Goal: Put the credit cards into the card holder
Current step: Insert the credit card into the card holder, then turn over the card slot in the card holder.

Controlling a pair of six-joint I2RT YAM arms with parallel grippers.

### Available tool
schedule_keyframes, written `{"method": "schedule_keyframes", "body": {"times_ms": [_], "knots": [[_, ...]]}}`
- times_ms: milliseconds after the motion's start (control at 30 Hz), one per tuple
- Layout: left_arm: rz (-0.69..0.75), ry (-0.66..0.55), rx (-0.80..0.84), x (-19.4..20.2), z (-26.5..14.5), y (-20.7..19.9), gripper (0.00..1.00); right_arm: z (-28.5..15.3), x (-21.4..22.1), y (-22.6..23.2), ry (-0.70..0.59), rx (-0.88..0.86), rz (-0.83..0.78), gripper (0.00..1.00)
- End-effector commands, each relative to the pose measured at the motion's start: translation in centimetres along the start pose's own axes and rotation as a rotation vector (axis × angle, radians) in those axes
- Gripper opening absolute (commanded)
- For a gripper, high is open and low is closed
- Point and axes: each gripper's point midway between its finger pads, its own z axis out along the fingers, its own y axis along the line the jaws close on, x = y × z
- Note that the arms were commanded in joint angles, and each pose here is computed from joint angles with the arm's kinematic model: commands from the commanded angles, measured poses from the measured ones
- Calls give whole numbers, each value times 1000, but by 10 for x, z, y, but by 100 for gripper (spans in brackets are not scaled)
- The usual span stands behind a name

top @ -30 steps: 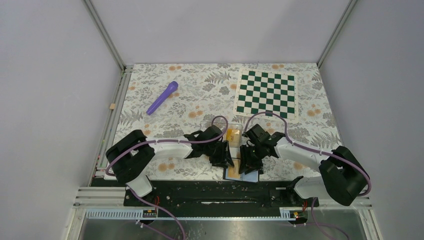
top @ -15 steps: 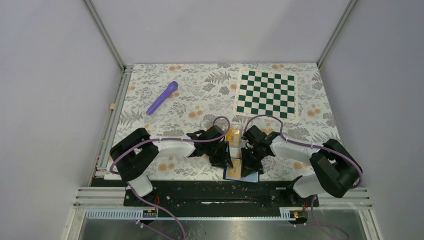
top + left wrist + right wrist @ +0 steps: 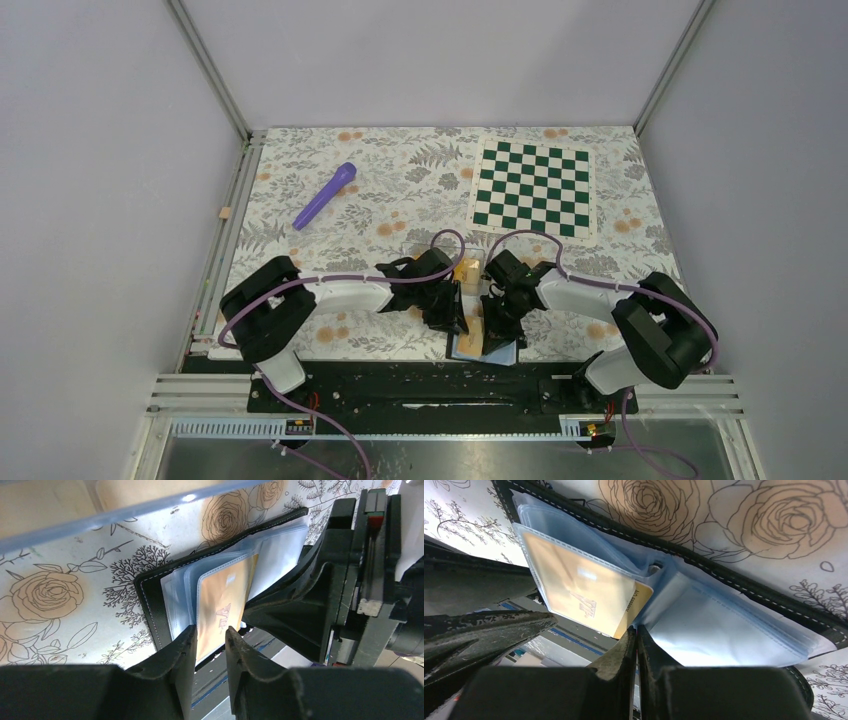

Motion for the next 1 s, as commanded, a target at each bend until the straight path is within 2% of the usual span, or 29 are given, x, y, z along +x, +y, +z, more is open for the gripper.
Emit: {"method": "schedule_keyframes", "body": {"times_ms": [0,533,633,800,967], "knots": [[59,-25,110,-8,-11,-39,28,8,-3,-9,-2,45,-20,10],[105,23,274,2,-17,-73,28,5,-5,-1,-13,7,-30,9],[90,27,198,4,-13,-58,26,3,-6,2,-21,-2,-31,9],[60,-10,19,1,-16,-26,0,-5,-9,10,-48,-26,-42,11],[50,-59,-156,1,-39,5,0,-19,-14,18,-93,-37,-63,13]]}}
